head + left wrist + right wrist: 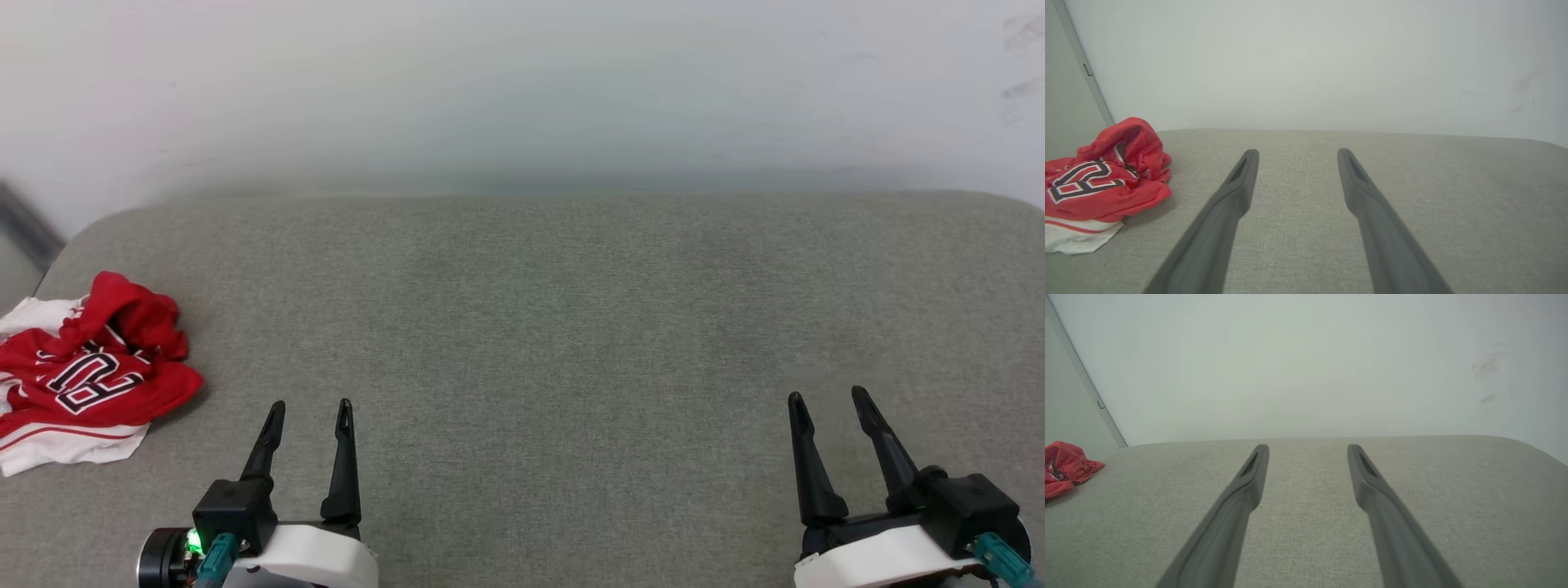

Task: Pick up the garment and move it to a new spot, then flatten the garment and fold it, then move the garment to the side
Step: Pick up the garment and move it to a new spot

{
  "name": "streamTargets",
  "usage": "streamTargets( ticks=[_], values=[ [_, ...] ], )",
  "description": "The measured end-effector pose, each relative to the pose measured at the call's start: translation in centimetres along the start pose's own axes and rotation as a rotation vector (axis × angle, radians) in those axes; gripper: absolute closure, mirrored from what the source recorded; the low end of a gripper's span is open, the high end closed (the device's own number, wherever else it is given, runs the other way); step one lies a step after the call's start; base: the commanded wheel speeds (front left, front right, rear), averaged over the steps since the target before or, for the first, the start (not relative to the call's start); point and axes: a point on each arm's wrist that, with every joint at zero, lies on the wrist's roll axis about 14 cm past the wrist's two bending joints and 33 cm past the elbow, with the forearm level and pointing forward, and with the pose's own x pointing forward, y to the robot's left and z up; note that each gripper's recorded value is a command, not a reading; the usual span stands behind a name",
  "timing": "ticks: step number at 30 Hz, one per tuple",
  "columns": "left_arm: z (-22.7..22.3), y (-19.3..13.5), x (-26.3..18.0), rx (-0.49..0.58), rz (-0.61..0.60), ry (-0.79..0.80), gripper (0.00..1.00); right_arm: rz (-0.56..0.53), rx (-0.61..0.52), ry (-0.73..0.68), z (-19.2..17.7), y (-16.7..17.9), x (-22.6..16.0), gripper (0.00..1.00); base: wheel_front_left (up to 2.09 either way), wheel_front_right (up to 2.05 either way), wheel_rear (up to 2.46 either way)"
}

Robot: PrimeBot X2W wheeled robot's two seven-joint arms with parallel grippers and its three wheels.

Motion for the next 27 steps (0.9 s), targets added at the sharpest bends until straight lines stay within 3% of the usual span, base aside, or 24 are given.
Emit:
streamTargets(
  ticks=[13, 27],
  values=[
    [0.8, 5.3, -2.4, 0.023, 0.172, -0.014, 0.0, 0.148, 0.017, 0.036, -1.6, 4.6, 2.6, 0.0, 0.0, 0.0, 0.0],
    [2.0, 11.9, -7.9, 0.063, 0.414, -0.023, 0.0, 0.36, 0.036, 0.063, -3.2, 11.7, 4.8, 0.0, 0.0, 0.0, 0.0]
  ],
)
